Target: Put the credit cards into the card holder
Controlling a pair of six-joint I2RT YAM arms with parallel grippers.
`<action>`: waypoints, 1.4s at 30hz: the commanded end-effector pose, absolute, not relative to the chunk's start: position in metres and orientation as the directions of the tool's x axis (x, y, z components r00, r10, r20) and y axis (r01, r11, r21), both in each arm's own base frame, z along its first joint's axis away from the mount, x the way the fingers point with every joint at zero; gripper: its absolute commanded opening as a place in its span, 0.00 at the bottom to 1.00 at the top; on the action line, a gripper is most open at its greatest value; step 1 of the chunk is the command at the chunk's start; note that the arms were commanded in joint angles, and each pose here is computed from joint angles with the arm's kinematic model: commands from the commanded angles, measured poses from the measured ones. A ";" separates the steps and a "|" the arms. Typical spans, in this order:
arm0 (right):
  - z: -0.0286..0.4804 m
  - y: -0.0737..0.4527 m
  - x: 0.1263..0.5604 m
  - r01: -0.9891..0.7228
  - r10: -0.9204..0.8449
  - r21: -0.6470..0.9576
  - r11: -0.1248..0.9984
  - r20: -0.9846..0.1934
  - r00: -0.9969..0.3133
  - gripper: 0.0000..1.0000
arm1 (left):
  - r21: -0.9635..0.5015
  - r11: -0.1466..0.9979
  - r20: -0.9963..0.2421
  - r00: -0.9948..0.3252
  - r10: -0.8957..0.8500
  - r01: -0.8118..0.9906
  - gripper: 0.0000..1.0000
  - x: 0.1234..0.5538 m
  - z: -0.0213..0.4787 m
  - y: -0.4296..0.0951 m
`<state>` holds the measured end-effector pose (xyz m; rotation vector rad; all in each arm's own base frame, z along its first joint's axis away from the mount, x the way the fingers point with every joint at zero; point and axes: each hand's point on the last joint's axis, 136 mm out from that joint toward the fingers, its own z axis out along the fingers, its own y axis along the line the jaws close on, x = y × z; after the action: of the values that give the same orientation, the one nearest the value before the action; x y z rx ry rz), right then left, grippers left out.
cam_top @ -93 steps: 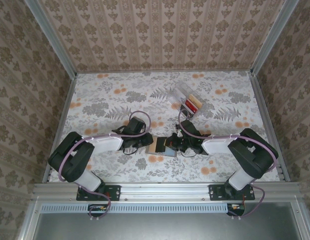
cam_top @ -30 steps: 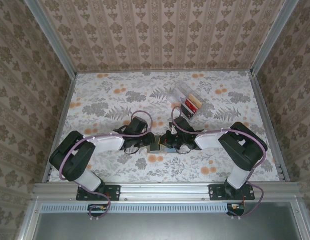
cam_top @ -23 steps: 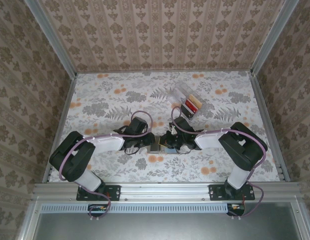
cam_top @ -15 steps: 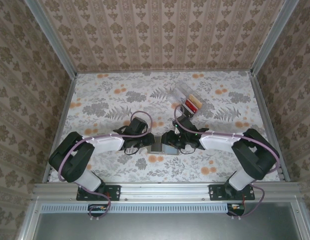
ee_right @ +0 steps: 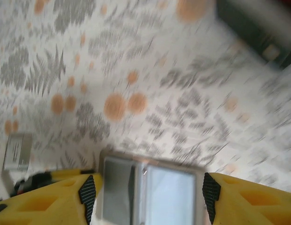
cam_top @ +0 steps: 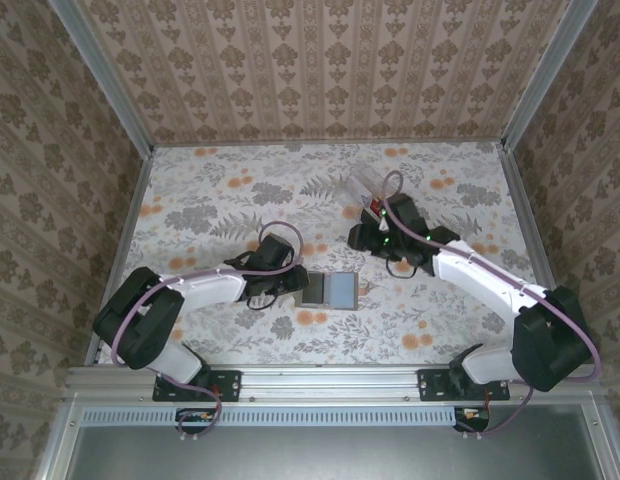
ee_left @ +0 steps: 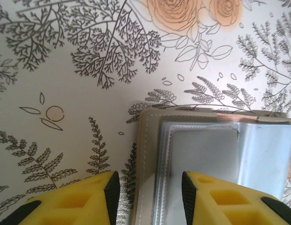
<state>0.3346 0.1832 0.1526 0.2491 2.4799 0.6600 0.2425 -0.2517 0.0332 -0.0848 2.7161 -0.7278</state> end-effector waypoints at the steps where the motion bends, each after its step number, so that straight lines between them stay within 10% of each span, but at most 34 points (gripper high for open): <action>1: 0.176 0.140 0.355 0.053 0.297 0.420 0.906 -0.540 -0.788 0.70 | -0.496 0.867 -0.342 -0.930 -0.139 0.053 0.46 0.249 0.050 -0.253; 21: 0.128 0.081 0.499 0.126 0.379 0.567 0.814 -0.356 -0.854 0.81 | -0.489 0.870 -0.448 -0.874 -0.187 0.065 0.74 0.264 0.086 -0.235; 42: 0.131 0.146 0.434 0.012 0.267 0.699 0.715 -0.257 -0.929 0.78 | -0.513 0.857 -0.422 -0.885 -0.198 0.053 0.75 0.265 0.080 -0.237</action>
<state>0.4452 0.1330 0.1087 0.2866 2.6121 1.0051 0.2611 -0.2348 0.0731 -0.1081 2.5751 -0.7038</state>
